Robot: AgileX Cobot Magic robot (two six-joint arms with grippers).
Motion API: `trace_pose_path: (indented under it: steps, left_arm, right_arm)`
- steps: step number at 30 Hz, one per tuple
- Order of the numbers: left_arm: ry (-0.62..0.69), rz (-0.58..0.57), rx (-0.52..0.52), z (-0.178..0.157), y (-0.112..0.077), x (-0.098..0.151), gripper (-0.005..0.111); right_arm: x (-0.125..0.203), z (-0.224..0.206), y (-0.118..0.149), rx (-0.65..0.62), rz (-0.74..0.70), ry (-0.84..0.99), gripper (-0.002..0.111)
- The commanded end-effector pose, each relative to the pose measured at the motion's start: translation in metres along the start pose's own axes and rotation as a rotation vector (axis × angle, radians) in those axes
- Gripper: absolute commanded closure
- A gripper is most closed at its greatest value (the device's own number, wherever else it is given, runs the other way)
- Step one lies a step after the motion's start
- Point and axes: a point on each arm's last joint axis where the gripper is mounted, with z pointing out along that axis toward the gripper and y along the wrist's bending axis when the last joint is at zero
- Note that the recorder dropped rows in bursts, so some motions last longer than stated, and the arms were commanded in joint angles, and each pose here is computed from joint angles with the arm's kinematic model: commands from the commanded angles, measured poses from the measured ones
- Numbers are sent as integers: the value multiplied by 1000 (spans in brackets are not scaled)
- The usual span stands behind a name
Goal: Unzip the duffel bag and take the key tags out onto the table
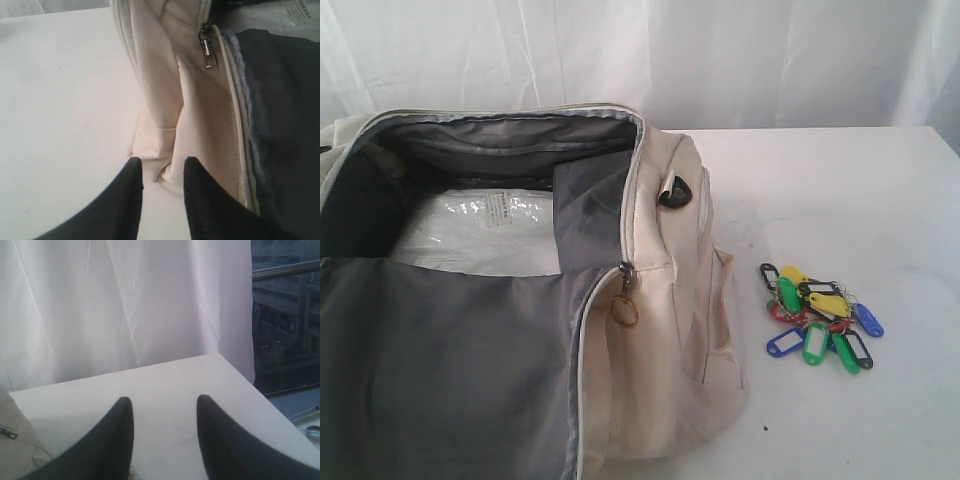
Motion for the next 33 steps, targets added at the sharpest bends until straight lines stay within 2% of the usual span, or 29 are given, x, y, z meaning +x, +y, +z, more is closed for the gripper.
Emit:
trace_pose_path:
  steps: [1,11,17,22,33]
  left_arm:
    - [-2,-9,9,0,-1,1,72]
    - [-2,-9,9,0,-1,1,72]
    - [-2,-9,9,0,-1,1,72]
    - [-2,-9,9,0,-1,1,72]
    - [-2,-9,9,0,-1,1,72]
  right_arm:
    - [19,-1,-3,9,-20,-6,69]
    - [31,-2,-4,18,-27,55,69]
    - [35,-2,-5,15,-218,98,69]
    - [45,-3,-7,20,-218,208,69]
    - [49,-5,-7,21,-214,264,69]
